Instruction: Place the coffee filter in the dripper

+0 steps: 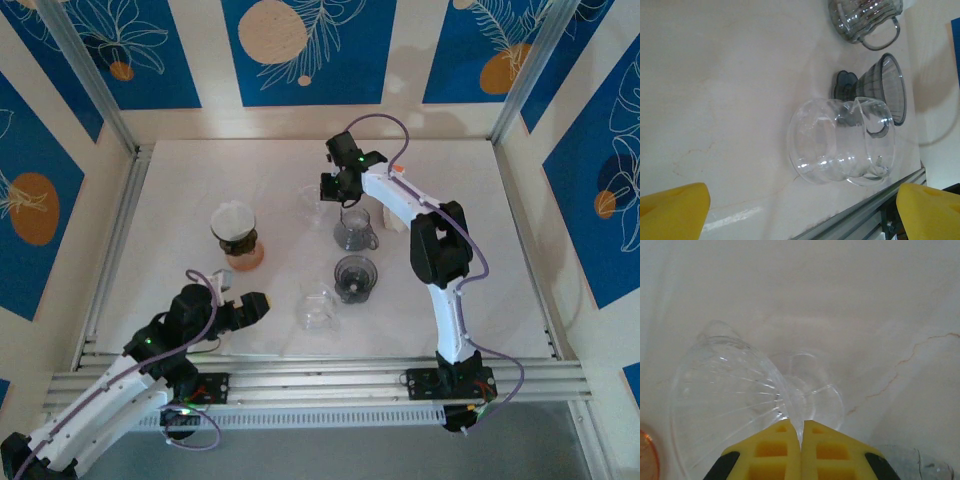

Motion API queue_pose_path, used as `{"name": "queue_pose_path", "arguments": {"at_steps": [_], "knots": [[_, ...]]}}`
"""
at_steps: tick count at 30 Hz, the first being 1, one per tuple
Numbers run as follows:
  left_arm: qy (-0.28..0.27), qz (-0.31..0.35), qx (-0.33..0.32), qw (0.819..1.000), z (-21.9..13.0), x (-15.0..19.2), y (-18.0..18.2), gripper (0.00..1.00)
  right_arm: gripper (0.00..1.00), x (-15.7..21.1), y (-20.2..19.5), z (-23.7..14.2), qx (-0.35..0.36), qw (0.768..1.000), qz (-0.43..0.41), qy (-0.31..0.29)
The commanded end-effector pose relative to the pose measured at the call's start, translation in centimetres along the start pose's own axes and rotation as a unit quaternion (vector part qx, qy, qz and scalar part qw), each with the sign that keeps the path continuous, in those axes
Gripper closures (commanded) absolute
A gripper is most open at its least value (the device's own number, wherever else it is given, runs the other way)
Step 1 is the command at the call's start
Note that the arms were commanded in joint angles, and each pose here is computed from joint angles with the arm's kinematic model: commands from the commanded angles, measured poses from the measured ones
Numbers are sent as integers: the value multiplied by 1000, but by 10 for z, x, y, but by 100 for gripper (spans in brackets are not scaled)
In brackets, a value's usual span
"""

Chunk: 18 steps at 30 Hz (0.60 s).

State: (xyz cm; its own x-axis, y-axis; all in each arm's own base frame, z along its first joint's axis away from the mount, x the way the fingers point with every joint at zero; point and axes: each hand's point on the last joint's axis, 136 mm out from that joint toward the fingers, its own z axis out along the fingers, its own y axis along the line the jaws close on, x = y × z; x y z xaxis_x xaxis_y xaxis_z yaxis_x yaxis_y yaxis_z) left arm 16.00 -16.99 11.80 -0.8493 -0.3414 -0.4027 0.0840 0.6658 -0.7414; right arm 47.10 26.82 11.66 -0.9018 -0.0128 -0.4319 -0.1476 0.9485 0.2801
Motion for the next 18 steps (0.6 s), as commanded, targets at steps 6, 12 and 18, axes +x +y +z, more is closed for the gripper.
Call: {"name": "queue_pose_path", "arguments": {"at_steps": [6, 12, 18], "knots": [[-14, 26, 16, 999, -13, -8, -16, 2, 100, 0, 42, -120, -50, 996, -19, -78], [-19, 29, 13, 999, -16, -9, -15, 1, 100, 60, 47, -167, -83, 995, -12, -60], [-22, 33, 3, 999, -17, -9, -10, 1, 100, 141, 49, -189, -104, 994, -21, 5]]}}
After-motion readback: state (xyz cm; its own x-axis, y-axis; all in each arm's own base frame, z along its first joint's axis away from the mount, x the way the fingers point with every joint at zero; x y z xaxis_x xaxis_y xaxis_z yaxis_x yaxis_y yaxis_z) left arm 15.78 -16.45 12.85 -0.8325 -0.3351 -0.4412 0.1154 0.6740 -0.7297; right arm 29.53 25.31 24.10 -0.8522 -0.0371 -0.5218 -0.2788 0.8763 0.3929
